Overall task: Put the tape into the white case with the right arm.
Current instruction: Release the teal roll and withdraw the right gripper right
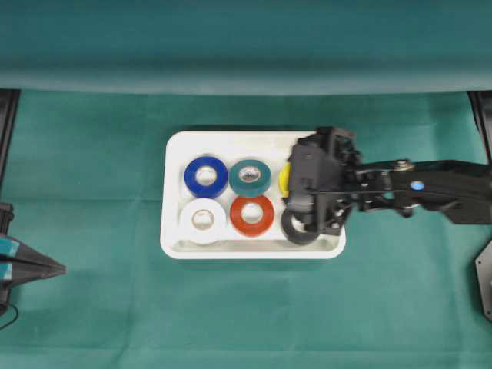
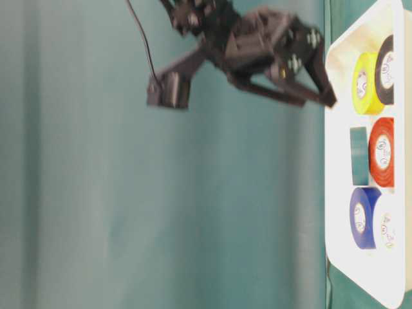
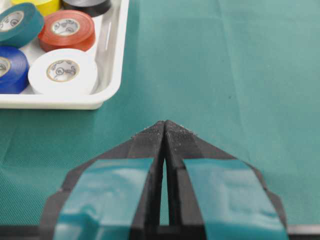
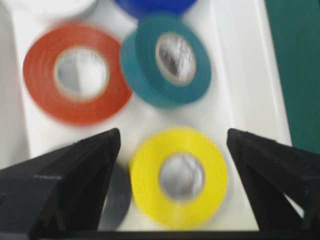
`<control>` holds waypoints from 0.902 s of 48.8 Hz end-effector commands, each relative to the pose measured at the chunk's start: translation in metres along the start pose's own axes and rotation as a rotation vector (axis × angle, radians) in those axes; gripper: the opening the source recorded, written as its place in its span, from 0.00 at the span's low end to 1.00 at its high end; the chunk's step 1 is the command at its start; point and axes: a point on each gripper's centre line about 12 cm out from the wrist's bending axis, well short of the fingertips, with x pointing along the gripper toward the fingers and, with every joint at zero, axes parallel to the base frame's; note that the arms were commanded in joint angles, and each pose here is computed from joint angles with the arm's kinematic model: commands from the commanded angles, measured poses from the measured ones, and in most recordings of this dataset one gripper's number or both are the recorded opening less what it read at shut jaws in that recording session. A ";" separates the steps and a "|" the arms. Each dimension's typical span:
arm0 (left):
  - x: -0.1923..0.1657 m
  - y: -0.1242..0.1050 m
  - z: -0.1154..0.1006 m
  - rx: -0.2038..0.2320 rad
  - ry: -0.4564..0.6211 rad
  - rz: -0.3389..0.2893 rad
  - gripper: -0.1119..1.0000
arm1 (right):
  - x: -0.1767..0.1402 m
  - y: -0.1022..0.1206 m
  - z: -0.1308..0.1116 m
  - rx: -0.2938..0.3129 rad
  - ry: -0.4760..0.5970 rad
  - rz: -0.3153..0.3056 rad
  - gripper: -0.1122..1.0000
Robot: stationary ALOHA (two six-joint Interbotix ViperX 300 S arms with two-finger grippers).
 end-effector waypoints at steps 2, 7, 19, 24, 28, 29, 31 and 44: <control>0.000 0.000 0.005 -0.002 -0.011 0.001 0.10 | -0.022 -0.004 -0.003 0.007 -0.038 -0.005 0.70; 0.000 0.000 0.005 -0.002 -0.011 0.001 0.10 | -0.037 -0.003 -0.019 0.013 -0.034 -0.001 0.70; 0.000 0.000 0.005 -0.002 -0.011 0.001 0.10 | -0.071 -0.001 -0.058 0.033 -0.047 0.007 0.70; 0.000 0.000 0.005 -0.002 -0.012 0.001 0.10 | -0.085 0.002 -0.073 0.054 -0.078 0.023 0.70; 0.000 0.000 0.005 -0.002 -0.011 0.001 0.10 | -0.094 0.003 -0.082 0.065 -0.101 0.032 0.70; 0.000 0.000 0.005 -0.002 -0.011 0.001 0.10 | -0.096 0.003 -0.085 0.067 -0.103 0.034 0.70; 0.000 0.000 0.005 -0.002 -0.011 0.001 0.10 | -0.099 0.005 -0.090 0.067 -0.110 0.039 0.70; 0.000 0.000 0.005 -0.001 -0.012 0.003 0.10 | -0.108 0.010 -0.113 0.081 -0.130 0.068 0.70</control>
